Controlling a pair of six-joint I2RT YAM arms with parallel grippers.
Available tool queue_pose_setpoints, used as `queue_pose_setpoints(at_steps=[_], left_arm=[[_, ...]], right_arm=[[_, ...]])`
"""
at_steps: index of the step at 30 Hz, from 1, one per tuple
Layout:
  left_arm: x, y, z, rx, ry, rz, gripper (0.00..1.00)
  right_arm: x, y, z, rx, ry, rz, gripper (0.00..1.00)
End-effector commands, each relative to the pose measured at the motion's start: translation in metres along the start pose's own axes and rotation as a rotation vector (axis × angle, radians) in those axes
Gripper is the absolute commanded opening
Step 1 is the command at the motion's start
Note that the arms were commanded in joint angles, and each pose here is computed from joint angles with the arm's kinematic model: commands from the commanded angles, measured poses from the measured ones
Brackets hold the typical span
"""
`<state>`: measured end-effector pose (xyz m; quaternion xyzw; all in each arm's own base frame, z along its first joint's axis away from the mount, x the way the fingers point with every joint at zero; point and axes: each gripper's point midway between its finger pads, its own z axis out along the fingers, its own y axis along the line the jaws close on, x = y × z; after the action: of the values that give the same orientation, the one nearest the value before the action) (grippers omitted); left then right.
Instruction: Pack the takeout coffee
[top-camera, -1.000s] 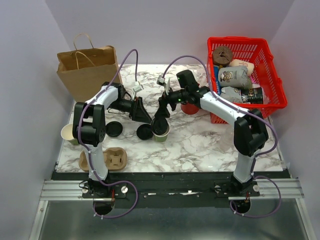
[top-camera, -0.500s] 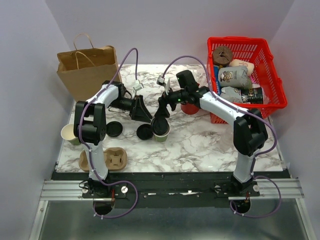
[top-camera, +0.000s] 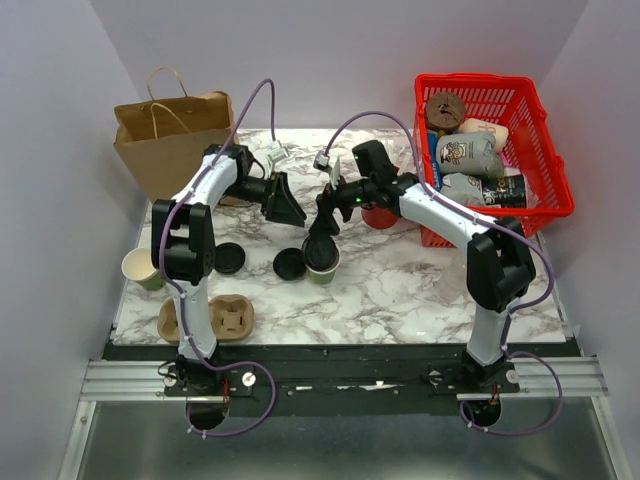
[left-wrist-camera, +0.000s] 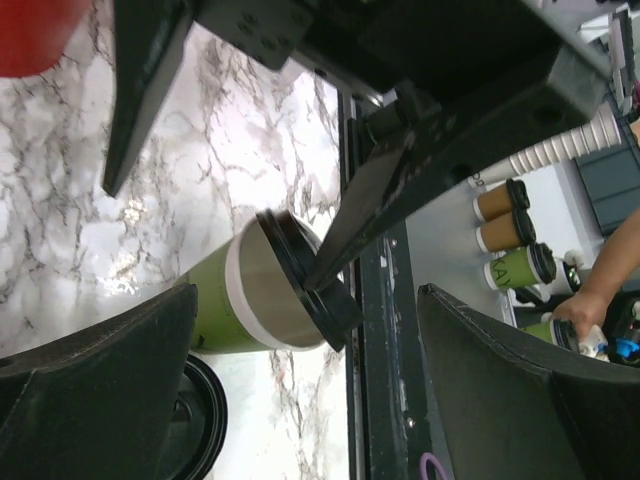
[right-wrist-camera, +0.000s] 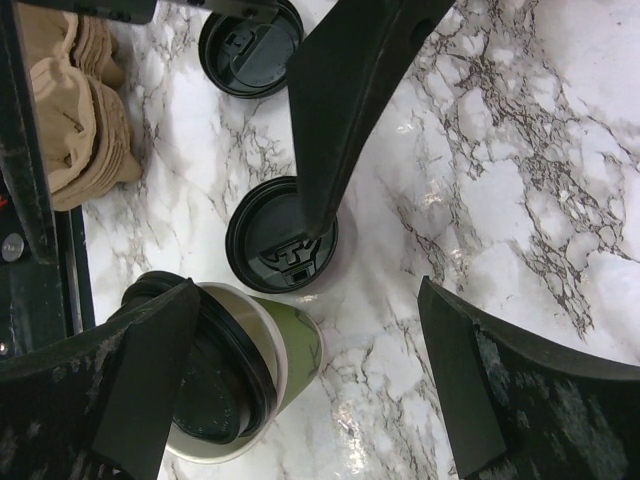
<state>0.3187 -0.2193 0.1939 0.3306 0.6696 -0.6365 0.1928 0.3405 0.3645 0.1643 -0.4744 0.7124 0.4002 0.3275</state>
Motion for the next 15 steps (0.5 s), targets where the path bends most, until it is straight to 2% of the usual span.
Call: queue_pose_setpoints(at_steps=[1,4,5,6,8,9,13,15], left_arm=[[-0.005,-0.011,-0.004,-0.023,0.042,-0.189,0.99],[-0.017,0.010,-0.009,-0.140,0.084,-0.128,0.99],[-0.013,0.017,-0.009,-0.205,0.078,-0.275,0.99],[-0.038,0.029,-0.015,-0.309,0.036,-0.096,0.99],[-0.034,0.049,-0.026,-0.487,0.007,-0.098,0.99],[-0.054,0.044,-0.031,-0.531,-0.040,0.010,0.99],[-0.058,0.042,-0.038,-0.616,-0.070,0.056,0.99],[-0.044,0.039,-0.033,-0.615,-0.061,0.075,0.99]], right_arm=[[0.004,0.000,0.005,0.001,0.005,-0.004,0.99],[0.008,0.000,0.007,-0.001,0.012,0.002,0.99],[0.009,0.000,0.006,0.000,0.013,0.003,0.99],[0.008,0.000,0.006,-0.002,0.012,0.003,0.99],[0.009,0.000,0.007,-0.003,0.013,0.004,0.99],[0.009,0.000,0.007,-0.002,0.013,0.004,0.99],[0.009,0.000,0.006,-0.001,0.016,0.002,0.99],[0.011,0.000,0.006,-0.005,0.019,0.001,0.99]])
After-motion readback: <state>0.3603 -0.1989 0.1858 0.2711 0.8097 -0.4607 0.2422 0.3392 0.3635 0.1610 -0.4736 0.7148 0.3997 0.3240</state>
